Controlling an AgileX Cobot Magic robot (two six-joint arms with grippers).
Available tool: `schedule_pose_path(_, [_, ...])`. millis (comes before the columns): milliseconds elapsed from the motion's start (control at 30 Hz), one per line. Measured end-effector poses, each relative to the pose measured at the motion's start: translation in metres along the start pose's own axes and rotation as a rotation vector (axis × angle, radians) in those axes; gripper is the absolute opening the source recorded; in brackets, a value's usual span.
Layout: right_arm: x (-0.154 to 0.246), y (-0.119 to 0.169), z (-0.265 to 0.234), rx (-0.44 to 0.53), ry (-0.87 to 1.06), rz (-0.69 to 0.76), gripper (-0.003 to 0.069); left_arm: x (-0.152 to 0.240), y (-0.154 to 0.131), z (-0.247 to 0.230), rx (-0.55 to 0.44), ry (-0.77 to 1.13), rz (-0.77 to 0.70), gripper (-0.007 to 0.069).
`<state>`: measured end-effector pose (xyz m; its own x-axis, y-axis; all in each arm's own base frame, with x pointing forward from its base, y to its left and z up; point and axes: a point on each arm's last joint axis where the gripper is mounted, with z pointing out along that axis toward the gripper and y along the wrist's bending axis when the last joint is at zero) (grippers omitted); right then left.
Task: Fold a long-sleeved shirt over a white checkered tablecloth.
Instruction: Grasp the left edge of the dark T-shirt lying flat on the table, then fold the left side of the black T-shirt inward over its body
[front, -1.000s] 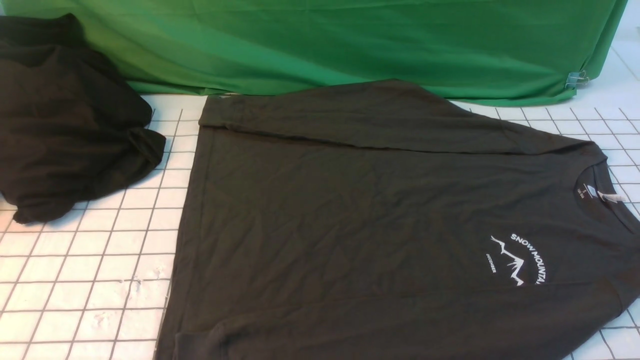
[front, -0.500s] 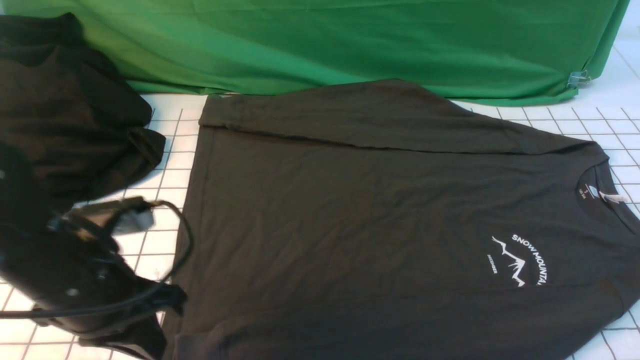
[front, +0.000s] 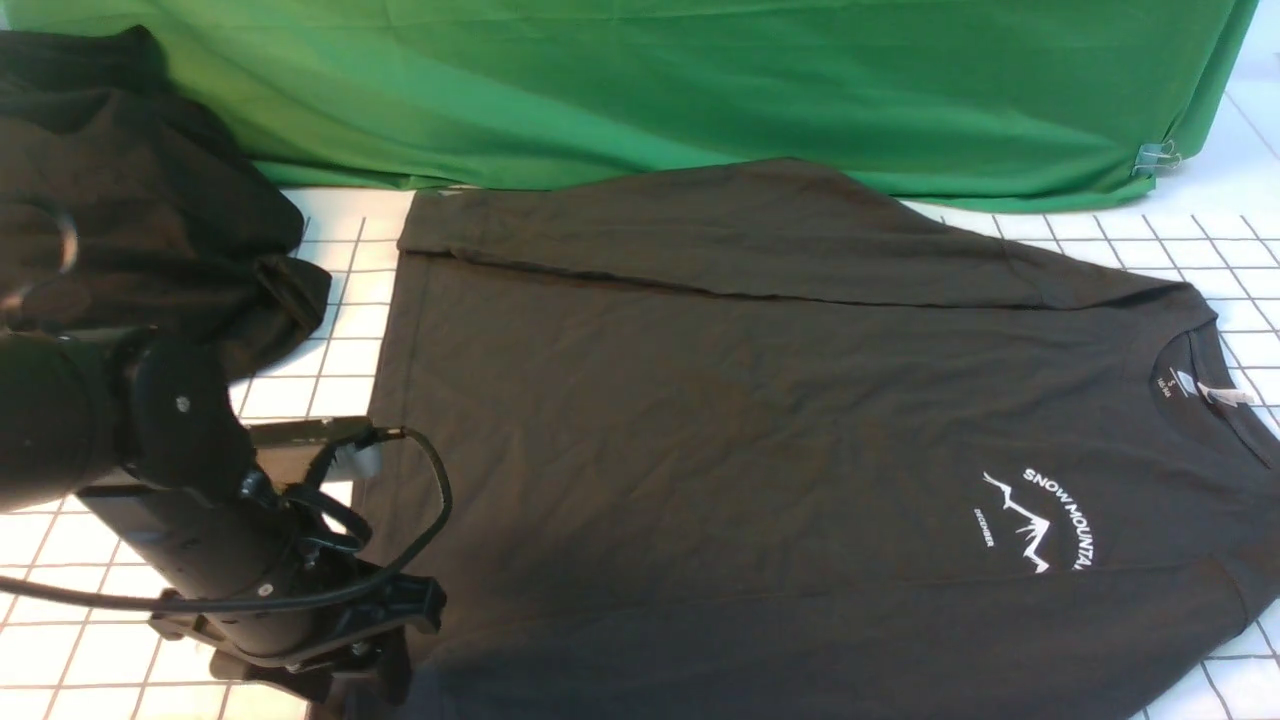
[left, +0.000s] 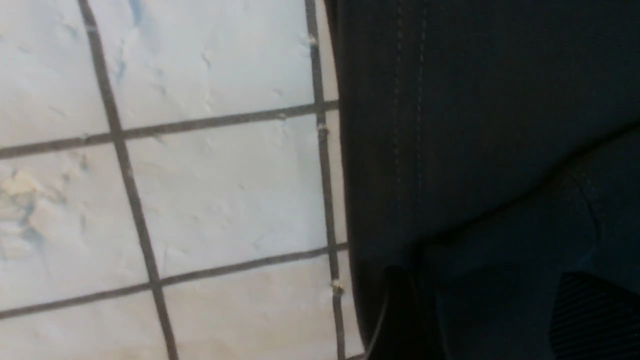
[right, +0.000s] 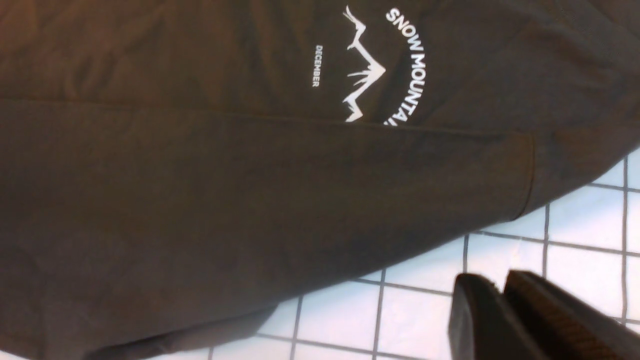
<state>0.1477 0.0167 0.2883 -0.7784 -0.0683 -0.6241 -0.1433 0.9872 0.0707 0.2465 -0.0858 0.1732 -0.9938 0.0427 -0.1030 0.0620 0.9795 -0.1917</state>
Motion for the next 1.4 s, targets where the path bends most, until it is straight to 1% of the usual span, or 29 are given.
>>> schedule_pose_path(133, [0.0,0.0,0.0,0.0,-0.001,0.0,0.0083,-0.003,0.0,0.007,0.009,-0.001,-0.02,0.037])
schedule_pose_path(233, [0.0,0.0,0.0,0.0,-0.002,0.0,0.009,-0.003,0.0,0.011,0.014,0.007,-0.031,0.0316])
schedule_pose_path(300, [0.0,0.0,0.0,0.0,-0.002,0.0,0.0095,-0.004,-0.001,0.013,0.023,0.016,-0.046,0.0252])
schedule_pose_path(333, [0.0,0.0,0.0,0.0,-0.002,0.0,0.0095,-0.004,-0.001,0.013,0.024,0.016,-0.047,0.0246])
schedule_pose_path(400, [0.0,0.0,0.0,0.0,-0.002,0.0,0.0101,-0.003,-0.002,0.014,0.029,0.022,-0.055,0.0146])
schedule_pose_path(433, [0.0,0.0,0.0,0.0,-0.002,0.0,0.0102,-0.003,-0.002,0.014,0.03,0.022,-0.057,0.0129])
schedule_pose_path(467, [0.0,0.0,0.0,0.0,-0.002,0.0,0.0104,-0.003,-0.002,0.014,0.035,0.024,-0.061,0.0063])
schedule_pose_path(533, [0.0,0.0,0.0,0.0,-0.002,0.0,0.0106,-0.003,-0.003,0.011,0.038,0.019,-0.06,0.0025])
schedule_pose_path(667, [0.0,0.0,0.0,0.0,-0.002,0.0,0.0113,-0.001,-0.006,-0.006,0.053,-0.003,-0.046,0.0016])
schedule_pose_path(733, [0.0,0.0,0.0,0.0,-0.002,0.0,0.0118,-0.005,-0.013,-0.033,0.078,-0.052,-0.034,0.0016])
schedule_pose_path(867, [0.0,0.0,0.0,0.0,-0.002,0.0,0.0126,-0.025,-0.026,-0.099,0.134,-0.227,-0.031,0.0016])
schedule_pose_path(967, [0.0,0.0,0.0,0.0,-0.001,0.0,0.0132,-0.046,-0.031,-0.133,0.154,-0.337,-0.029,0.0016])
schedule_pose_path(1033, [0.0,0.0,0.0,0.0,-0.001,0.0,0.0138,-0.059,-0.032,-0.144,0.157,-0.375,-0.036,0.0016])
schedule_pose_path(1067, [0.0,0.0,0.0,0.0,-0.001,0.0,0.0138,-0.062,-0.032,-0.144,0.155,-0.379,-0.036,0.0016])
schedule_pose_path(1167, [0.0,0.0,0.0,0.0,-0.001,0.0,0.0145,-0.089,-0.026,-0.134,0.133,-0.385,-0.065,0.0016])
schedule_pose_path(1333, [0.001,0.0,0.0,-0.002,0.01,0.0,0.0158,-0.137,-0.003,-0.092,0.093,-0.342,-0.144,0.0018])
schedule_pose_path(1367, [0.001,0.0,0.0,-0.002,0.01,0.0,0.0158,-0.139,-0.002,-0.09,0.091,-0.339,-0.147,0.0019])
schedule_pose_path(1400, [0.001,0.0,0.0,-0.002,0.01,0.0,0.016,-0.151,0.007,-0.074,0.079,-0.321,-0.167,0.0025])
